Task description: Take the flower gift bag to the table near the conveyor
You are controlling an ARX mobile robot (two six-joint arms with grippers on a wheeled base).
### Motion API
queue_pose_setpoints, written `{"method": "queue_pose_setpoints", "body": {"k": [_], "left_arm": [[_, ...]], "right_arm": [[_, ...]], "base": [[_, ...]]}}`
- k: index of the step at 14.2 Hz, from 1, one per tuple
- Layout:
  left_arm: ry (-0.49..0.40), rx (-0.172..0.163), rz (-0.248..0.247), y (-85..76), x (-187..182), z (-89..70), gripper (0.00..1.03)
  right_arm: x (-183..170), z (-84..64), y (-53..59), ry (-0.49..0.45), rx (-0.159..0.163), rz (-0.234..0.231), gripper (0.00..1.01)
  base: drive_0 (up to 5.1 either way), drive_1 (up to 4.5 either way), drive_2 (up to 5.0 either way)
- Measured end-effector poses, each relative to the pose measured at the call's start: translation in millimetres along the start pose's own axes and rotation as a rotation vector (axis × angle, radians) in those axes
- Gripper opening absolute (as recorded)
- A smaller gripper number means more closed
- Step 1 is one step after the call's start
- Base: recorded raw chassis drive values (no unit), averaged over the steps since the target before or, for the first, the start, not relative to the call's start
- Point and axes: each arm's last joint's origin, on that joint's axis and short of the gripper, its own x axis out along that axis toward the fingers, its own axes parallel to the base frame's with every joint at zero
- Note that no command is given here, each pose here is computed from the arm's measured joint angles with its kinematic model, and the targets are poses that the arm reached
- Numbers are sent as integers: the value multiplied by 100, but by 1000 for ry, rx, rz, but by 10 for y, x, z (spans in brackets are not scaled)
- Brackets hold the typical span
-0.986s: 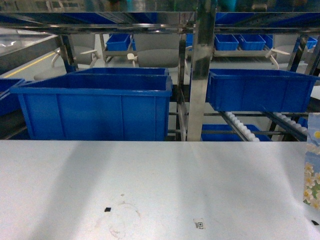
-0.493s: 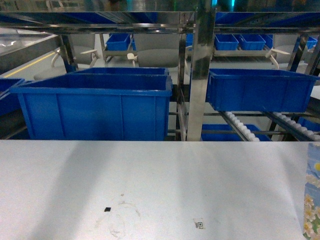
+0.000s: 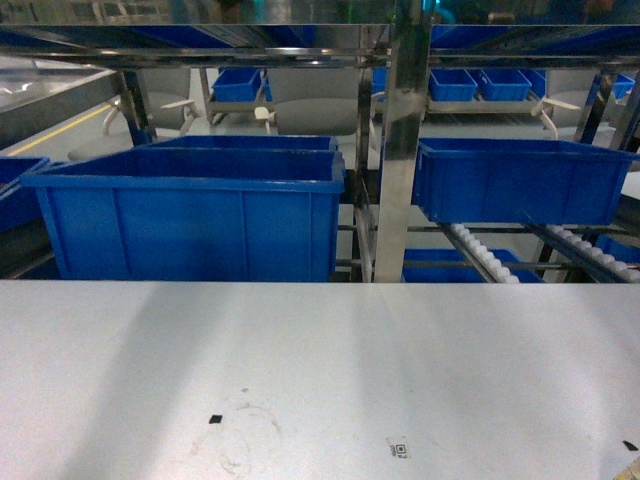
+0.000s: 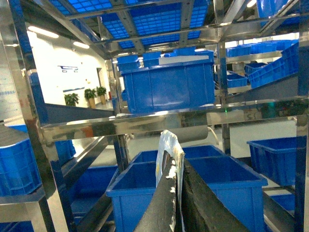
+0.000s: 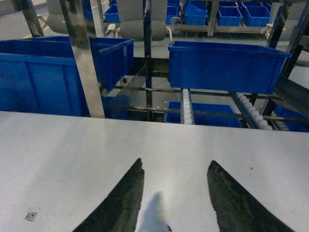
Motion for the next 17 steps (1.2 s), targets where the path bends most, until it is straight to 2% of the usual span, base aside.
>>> {"method": "queue_pose_setpoints", "body": {"k": [3, 5, 7, 10, 14, 17], "left_arm": [[0, 0, 0, 0, 0, 0, 2], [0, 0, 0, 0, 0, 0, 2], [0, 0, 0, 0, 0, 0, 2], [0, 0, 0, 0, 0, 0, 2], [0, 0, 0, 0, 0, 0, 2], [-7, -1, -1, -3, 7, 3, 2]], "right_arm": [[-83, 26, 59, -10, 7, -9, 73], [-198, 163, 77, -54, 21, -45, 100], [-329, 302, 92, -106, 21, -62, 98], [-459, 454, 121, -162, 10, -62, 98], [-552, 502, 188, -192, -1, -71, 98], [-552, 500, 187, -190, -2, -74, 98]], "base": [[0, 0, 0], [0, 0, 0], [0, 0, 0], [0, 0, 0], [0, 0, 0], [0, 0, 0]]}}
